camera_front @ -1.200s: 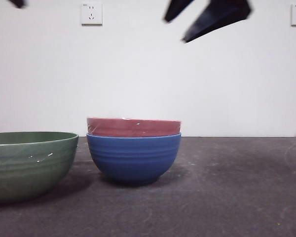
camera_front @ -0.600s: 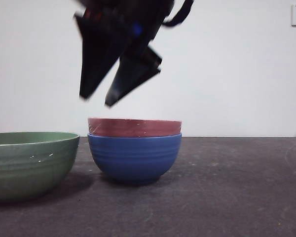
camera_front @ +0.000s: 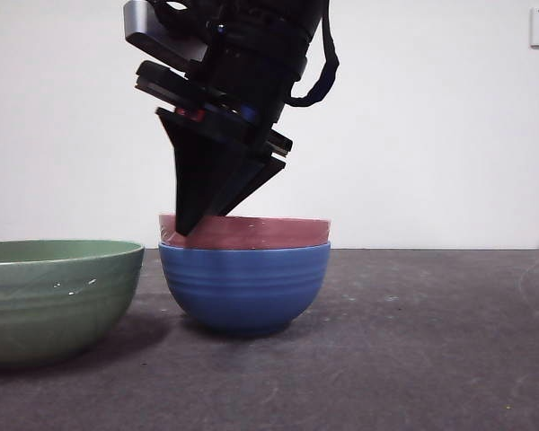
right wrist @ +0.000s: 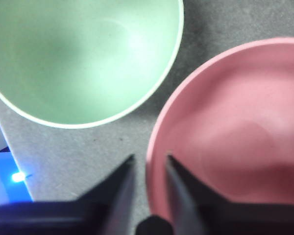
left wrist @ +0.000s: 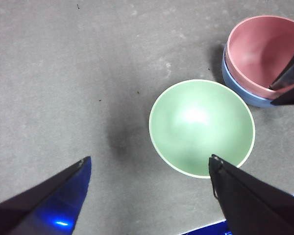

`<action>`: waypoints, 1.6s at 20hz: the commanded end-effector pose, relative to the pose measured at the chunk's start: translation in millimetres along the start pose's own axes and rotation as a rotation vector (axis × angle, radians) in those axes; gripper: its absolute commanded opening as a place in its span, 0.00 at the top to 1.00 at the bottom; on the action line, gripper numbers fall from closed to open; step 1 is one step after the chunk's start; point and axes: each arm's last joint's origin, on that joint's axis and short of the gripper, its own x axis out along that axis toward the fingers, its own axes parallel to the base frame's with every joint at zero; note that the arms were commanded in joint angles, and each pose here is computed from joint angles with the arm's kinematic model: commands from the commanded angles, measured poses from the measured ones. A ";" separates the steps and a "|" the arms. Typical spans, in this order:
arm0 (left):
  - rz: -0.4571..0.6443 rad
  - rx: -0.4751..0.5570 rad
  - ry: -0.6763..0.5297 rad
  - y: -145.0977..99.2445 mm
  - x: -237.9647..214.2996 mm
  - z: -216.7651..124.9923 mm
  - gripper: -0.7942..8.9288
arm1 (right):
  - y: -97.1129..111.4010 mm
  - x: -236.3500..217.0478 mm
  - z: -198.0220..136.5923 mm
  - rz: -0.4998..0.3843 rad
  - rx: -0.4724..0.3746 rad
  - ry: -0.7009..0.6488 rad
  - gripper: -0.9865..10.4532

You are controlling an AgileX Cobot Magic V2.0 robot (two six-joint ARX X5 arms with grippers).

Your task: Pick up the green bowl on the top,put the green bowl on the left,pick up the red bowl in the middle,put the red bowl on the right

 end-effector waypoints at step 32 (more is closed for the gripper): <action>-0.054 0.019 -0.134 -4.6 22.1 33.3 0.50 | 51.4 -110.3 -119.8 -0.459 0.400 0.038 0.92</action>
